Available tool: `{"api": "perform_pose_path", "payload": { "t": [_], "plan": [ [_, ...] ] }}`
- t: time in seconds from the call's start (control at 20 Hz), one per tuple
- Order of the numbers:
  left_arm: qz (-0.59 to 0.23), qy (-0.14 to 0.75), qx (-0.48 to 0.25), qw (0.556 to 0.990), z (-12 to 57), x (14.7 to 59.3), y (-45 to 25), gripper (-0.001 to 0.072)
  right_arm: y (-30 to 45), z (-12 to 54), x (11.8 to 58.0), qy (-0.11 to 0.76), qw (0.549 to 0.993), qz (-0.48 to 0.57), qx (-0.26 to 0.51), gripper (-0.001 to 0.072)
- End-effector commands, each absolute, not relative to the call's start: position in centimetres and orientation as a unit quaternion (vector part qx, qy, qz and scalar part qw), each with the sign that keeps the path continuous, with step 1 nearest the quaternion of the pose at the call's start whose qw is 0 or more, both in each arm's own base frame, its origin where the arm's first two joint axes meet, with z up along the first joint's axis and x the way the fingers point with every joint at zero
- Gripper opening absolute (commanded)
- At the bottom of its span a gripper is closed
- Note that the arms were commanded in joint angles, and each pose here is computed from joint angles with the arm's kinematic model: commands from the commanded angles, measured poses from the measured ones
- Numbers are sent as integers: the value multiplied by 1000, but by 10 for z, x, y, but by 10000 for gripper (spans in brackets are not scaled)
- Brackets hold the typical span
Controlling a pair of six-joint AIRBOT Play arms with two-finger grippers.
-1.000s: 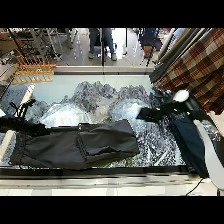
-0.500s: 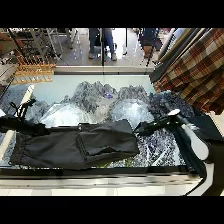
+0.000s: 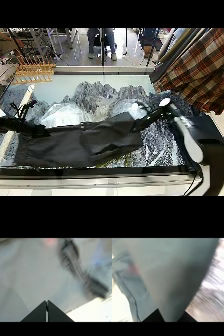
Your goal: Fold the clothes and pants, and hang the long-sleeved shirts on hangers.
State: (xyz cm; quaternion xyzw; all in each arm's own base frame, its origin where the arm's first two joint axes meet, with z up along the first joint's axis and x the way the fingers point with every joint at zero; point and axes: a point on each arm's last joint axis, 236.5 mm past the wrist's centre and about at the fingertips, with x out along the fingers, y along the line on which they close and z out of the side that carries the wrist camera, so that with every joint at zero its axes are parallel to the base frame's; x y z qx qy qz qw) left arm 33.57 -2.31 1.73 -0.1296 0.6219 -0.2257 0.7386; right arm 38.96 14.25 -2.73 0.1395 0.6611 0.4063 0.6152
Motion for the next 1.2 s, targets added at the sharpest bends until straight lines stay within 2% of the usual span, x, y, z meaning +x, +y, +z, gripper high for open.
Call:
{"api": "perform_pose_path", "payload": {
  "t": [0.0,0.15,0.3,0.4,0.55,0.75,0.9,0.95,1.0,1.05,1.15],
  "plan": [
    [-224,633,-138,728,3,327,-27,14,34,1,406,682,697,201,86,19],
    [-202,636,-146,730,-36,322,-33,14,-22,40,397,667,734,99,84,19],
    [-213,642,-138,724,-68,318,-56,14,3,96,399,624,771,94,89,19],
    [-233,648,-131,713,-84,321,-80,14,65,128,399,601,783,134,88,19],
    [-236,642,-120,720,-103,333,-105,14,190,134,375,599,772,202,61,19],
    [-190,659,-148,713,-87,327,-78,13,366,99,325,567,767,298,6,19],
    [-187,672,-179,693,-38,297,-43,14,490,51,297,511,774,374,22,24],
    [-182,668,-188,697,-24,289,-34,14,513,35,295,501,774,386,31,139],
    [-172,655,-194,710,-10,287,-23,14,521,24,295,506,769,389,37,424],
    [-162,638,-198,726,1,288,-16,14,515,21,300,508,765,395,19,586],
    [-171,600,-203,755,24,295,-18,14,470,44,329,502,770,393,-37,565]
  ]
}}
